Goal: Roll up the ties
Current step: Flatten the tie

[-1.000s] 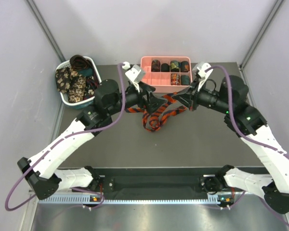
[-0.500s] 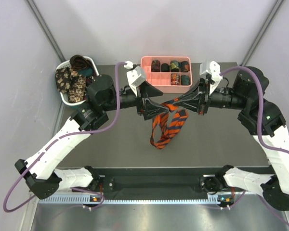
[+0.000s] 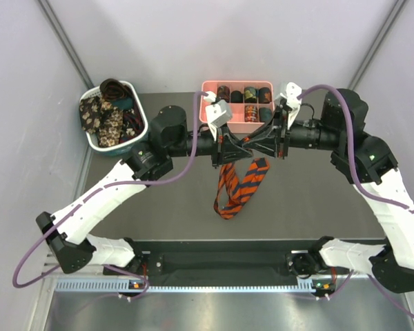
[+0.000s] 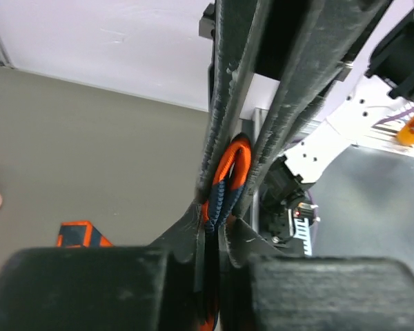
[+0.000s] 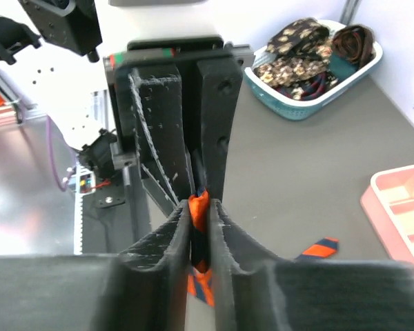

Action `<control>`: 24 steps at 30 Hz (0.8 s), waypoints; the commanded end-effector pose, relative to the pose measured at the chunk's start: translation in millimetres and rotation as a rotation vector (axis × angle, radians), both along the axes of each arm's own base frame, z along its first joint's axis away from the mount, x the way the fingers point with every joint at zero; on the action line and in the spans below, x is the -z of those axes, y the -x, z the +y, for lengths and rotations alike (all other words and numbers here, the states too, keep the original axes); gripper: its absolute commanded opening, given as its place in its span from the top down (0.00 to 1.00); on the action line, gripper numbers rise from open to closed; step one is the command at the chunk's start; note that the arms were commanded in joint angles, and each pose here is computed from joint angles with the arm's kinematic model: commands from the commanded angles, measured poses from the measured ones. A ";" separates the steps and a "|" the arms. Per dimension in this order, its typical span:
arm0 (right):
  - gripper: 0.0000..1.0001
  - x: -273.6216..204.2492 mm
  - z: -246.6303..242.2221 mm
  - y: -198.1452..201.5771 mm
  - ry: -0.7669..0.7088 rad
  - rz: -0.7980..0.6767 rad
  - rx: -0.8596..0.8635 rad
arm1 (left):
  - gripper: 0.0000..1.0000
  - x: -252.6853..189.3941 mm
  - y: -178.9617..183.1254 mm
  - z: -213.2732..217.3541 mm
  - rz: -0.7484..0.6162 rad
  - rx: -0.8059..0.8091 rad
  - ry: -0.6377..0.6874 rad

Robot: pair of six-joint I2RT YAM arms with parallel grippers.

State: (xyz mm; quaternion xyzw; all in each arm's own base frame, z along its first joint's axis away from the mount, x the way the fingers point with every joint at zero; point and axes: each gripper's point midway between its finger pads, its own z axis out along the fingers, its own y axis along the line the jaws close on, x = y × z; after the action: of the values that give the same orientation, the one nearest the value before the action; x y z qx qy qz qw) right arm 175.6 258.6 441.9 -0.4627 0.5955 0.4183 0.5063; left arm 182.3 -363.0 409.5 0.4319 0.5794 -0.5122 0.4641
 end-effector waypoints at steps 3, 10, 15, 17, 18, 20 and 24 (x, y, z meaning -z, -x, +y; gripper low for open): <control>0.51 -19.9 -1.0 -1.7 -0.043 -0.059 0.037 | 1.00 -16.3 -8.5 -5.1 -0.057 -0.052 0.070; 0.17 11.8 -21.2 -15.4 -0.146 -0.085 0.233 | 1.00 -70.4 -37.5 45.1 -0.092 -0.403 0.189; 0.12 55.1 -29.3 -25.1 -0.229 0.030 0.353 | 1.00 -57.9 -68.2 105.8 0.076 -0.795 0.227; 0.13 93.5 -25.0 -37.3 -0.211 0.142 0.402 | 1.00 -18.2 -66.5 123.9 0.153 -0.872 0.228; 0.15 107.0 -24.7 -43.6 -0.205 0.183 0.436 | 1.00 -11.1 -66.1 130.1 0.199 -0.900 0.276; 0.17 148.5 -23.6 -54.5 -0.189 0.305 0.505 | 1.00 22.4 -57.9 142.4 0.241 -0.921 0.283; 0.19 209.5 -24.0 -69.6 -0.150 0.462 0.627 | 1.00 58.2 -39.5 155.0 0.310 -0.911 0.253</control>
State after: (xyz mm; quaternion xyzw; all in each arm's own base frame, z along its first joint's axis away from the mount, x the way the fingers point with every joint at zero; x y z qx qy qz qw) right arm 230.4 232.6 243.2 -0.1930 0.7605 0.3726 0.4955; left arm 223.0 -217.3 366.0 0.0469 0.6971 -0.3714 0.6115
